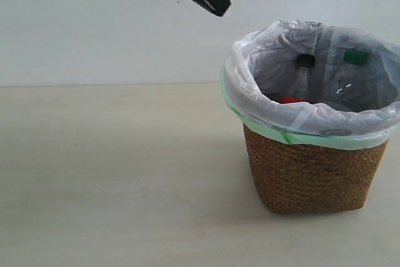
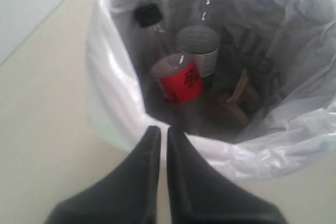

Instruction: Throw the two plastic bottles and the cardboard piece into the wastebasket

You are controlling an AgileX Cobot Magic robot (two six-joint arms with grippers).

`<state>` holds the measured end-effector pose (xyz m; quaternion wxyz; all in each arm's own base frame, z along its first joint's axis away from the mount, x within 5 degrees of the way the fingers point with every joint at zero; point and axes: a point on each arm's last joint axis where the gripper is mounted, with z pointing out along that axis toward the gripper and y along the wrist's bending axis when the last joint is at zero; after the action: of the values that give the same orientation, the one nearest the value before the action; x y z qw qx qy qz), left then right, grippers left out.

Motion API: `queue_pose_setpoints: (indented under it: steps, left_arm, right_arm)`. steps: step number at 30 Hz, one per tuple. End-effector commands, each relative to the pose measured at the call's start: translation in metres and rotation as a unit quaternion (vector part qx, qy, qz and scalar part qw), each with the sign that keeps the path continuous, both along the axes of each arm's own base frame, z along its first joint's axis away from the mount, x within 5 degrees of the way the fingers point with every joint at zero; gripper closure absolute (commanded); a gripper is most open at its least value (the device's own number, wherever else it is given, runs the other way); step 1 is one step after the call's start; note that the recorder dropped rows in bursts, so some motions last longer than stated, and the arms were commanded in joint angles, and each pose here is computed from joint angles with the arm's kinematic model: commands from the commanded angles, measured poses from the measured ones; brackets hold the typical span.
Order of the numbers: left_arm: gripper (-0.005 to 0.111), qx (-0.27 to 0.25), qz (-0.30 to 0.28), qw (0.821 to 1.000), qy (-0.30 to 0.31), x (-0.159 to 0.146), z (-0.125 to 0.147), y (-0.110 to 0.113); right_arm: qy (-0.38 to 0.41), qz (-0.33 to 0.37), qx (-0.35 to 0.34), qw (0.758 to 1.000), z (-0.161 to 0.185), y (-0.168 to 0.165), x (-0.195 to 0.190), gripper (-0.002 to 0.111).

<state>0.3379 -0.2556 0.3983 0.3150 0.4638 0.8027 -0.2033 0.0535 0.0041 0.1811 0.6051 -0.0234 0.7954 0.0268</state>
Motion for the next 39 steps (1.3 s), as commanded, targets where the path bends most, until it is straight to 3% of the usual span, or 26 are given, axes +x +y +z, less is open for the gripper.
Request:
queue_pose_setpoints:
  steps: [1, 6, 11, 20, 29, 39]
  left_arm:
    - [0.103, 0.003, 0.036, 0.999, -0.014, -0.003, 0.026, 0.036]
    - [0.103, -0.019, 0.124, 0.991, -0.051, 0.000, 0.062, 0.104]
    - [0.103, -0.044, 0.189, 0.980, -0.053, 0.000, 0.077, 0.142]
    - [0.103, -0.047, 0.213, 0.975, -0.031, -0.021, 0.072, 0.159]
    - [0.103, -0.107, 0.268, 0.951, -0.114, -0.066, 0.064, 0.175]
    - [0.103, -0.158, 0.327, 0.911, -0.199, -0.122, 0.026, 0.197]
  right_arm:
    - [-0.007, -0.003, 0.000, 1.000, 0.001, 0.000, 0.000, 0.108]
    - [-0.008, -0.003, 0.000, 1.000, 0.001, 0.000, 0.000, 0.108]
    - [-0.008, -0.003, 0.000, 1.000, 0.001, 0.000, 0.000, 0.108]
    - [-0.008, -0.003, 0.000, 1.000, 0.001, 0.000, 0.000, 0.108]
    - [-0.008, -0.003, 0.000, 1.000, 0.001, 0.000, 0.000, 0.108]
    - [-0.008, -0.003, 0.000, 1.000, 0.001, 0.000, 0.000, 0.108]
